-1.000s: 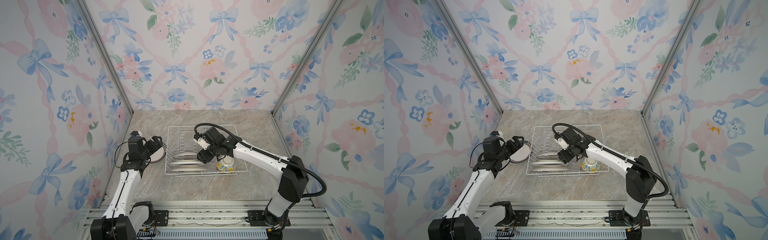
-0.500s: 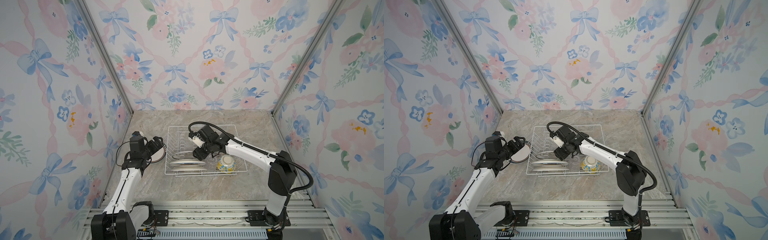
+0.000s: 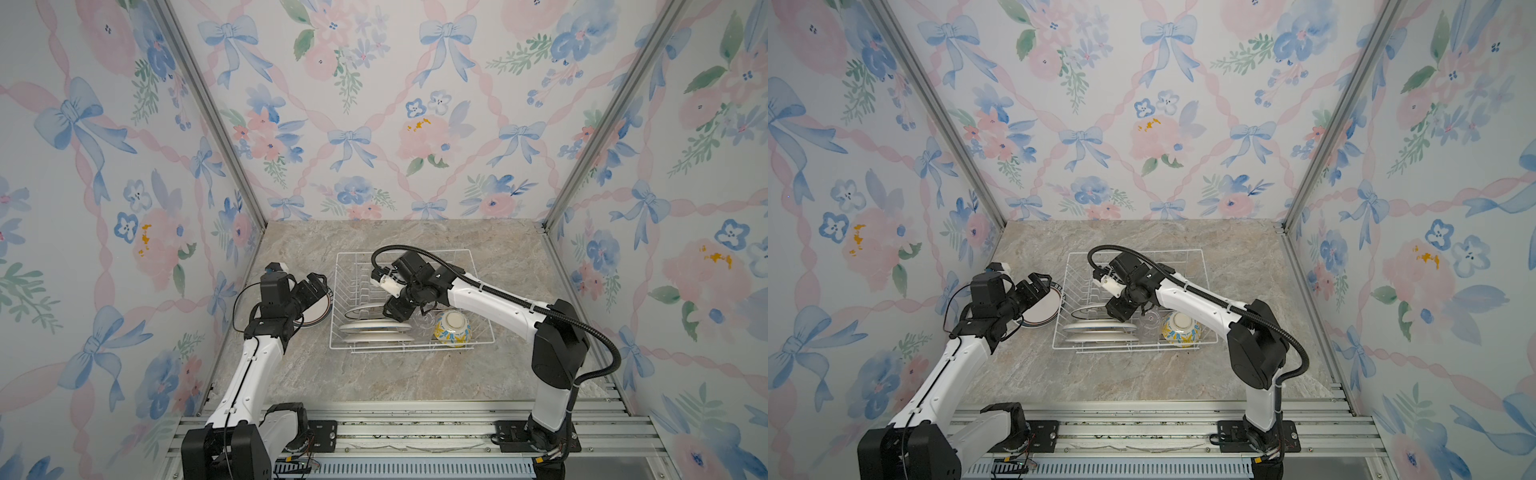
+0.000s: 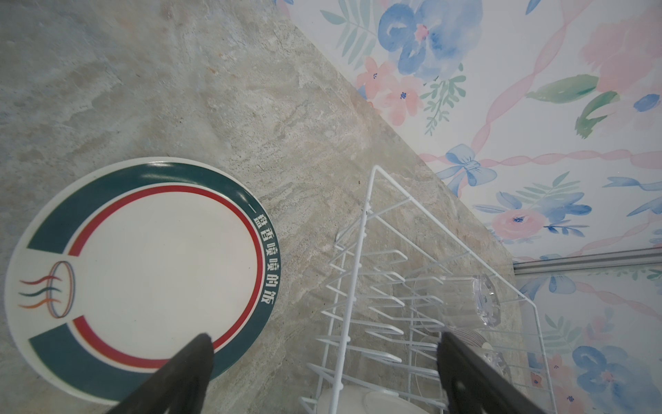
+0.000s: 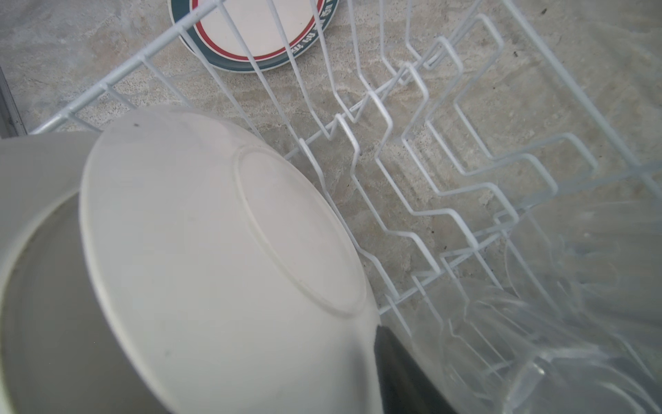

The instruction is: Unload the mixed dishes from the dish rack

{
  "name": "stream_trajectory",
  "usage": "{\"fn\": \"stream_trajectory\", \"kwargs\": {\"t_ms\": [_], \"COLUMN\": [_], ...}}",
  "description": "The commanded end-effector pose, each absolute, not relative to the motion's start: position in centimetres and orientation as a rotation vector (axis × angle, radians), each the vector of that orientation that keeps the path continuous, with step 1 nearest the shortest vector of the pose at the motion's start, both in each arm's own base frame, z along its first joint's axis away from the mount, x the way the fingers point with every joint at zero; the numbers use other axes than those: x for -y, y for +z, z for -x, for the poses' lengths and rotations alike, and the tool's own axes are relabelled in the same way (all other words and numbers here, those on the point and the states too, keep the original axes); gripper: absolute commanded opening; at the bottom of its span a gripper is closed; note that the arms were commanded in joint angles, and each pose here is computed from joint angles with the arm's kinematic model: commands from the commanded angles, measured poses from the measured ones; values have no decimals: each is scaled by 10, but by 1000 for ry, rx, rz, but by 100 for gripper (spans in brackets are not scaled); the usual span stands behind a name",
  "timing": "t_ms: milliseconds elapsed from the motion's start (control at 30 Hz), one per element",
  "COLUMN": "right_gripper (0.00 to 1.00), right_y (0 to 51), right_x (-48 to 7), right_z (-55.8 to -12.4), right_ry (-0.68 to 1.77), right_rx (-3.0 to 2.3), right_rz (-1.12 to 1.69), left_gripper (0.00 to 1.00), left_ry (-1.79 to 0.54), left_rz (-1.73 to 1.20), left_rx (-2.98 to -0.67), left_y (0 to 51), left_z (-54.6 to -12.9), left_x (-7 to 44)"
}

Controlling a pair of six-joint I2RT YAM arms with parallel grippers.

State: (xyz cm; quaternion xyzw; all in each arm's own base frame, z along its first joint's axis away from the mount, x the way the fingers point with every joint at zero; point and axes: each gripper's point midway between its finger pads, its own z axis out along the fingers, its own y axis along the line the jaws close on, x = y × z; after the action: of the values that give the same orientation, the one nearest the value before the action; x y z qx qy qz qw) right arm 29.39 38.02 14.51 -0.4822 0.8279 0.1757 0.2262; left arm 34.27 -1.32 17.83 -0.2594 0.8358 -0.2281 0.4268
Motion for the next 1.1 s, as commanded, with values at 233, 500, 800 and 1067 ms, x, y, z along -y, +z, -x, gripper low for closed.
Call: {"fn": "stream_trajectory", "kwargs": {"t_ms": [233, 500, 800, 1067], "right_gripper": [38, 16, 0, 0], "right_y": [162, 169, 190, 217], "right_x": [-391, -389, -384, -370], "right_z": [-288, -300, -310, -328], "right_ry": [529, 457, 424, 399], "right_rx": [-2167, -2124, -2047, -2011], "right_rz": [1405, 1382, 1334, 1186], "left_gripper": [98, 98, 98, 98], "left_ry": [-576, -570, -551, -550], "left_rz": [629, 614, 615, 613], "left_rx": [-2100, -2093, -2107, -2099], "left_y": [179, 180, 174, 177], "left_z": [-349, -351, -350, -350], "left_x": [19, 20, 19, 19]}}
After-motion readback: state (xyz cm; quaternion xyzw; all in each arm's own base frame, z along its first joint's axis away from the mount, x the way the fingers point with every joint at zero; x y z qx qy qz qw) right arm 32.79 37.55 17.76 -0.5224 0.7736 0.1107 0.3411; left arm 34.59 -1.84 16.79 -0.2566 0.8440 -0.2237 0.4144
